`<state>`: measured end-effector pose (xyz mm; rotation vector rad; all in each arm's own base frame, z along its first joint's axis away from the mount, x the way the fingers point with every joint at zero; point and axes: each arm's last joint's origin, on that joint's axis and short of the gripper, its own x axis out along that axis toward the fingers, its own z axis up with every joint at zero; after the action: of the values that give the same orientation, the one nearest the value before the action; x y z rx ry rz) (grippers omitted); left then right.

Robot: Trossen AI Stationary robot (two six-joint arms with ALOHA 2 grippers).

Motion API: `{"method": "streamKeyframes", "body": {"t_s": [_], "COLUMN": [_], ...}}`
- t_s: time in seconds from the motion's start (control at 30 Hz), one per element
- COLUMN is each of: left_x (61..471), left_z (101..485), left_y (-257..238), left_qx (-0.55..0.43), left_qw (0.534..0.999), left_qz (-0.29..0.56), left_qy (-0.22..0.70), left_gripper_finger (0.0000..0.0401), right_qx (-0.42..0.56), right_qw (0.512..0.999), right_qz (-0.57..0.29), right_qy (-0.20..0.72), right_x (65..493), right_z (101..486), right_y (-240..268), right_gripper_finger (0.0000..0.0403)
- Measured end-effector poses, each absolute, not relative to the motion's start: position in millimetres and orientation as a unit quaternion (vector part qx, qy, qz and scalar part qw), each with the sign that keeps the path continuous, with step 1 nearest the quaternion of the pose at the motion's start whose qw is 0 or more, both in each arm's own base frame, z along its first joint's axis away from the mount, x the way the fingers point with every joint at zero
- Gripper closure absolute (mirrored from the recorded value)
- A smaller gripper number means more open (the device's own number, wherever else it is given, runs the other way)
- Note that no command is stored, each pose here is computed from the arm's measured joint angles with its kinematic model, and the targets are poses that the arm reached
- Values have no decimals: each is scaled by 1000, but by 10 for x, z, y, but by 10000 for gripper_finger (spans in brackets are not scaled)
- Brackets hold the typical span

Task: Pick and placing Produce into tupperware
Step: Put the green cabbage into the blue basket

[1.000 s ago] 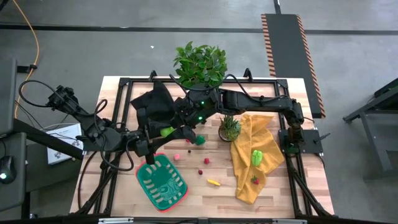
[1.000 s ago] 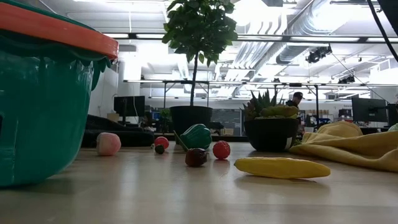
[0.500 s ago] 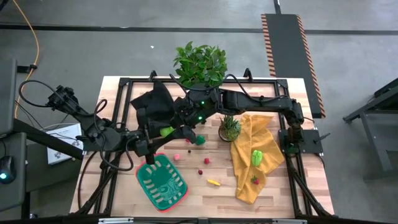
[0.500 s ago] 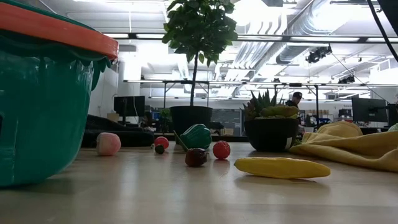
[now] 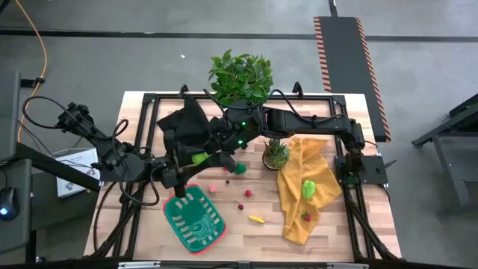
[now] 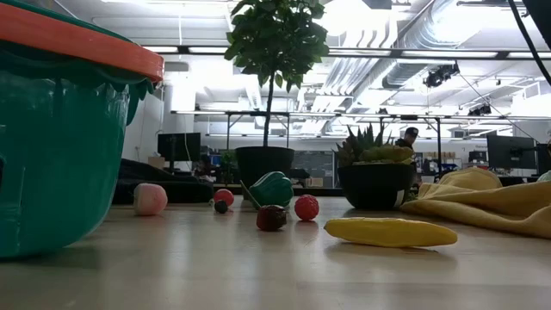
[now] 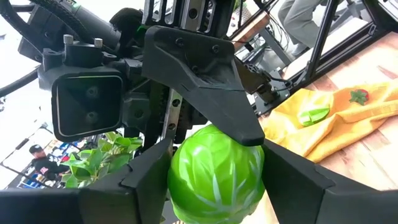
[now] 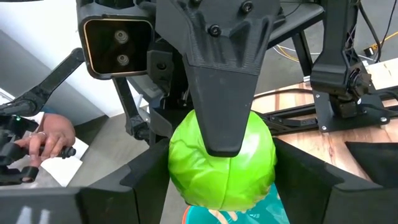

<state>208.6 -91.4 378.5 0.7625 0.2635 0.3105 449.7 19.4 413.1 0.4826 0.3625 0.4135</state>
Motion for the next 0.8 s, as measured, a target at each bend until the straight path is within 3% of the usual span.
{"method": "streamKeyframes", "body": {"t_s": [0.2,0.5,0.8], "left_x": [2086,2087,2087], "left_z": [3784,3784,3783], "left_y": [-914,-914,-914], "left_qx": [370,370,370], "left_qw": [908,908,908], "left_qz": [151,150,150], "left_qy": [128,128,128], "left_gripper_finger": [201,176,195], "right_qx": [238,237,236], "right_qw": [933,934,934], "right_qz": [202,202,203], "right_qy": [178,177,177], "right_x": [4496,4497,4497], "right_z": [4130,4132,4131], "right_y": [194,194,195], "right_gripper_finger": [171,171,171]}}
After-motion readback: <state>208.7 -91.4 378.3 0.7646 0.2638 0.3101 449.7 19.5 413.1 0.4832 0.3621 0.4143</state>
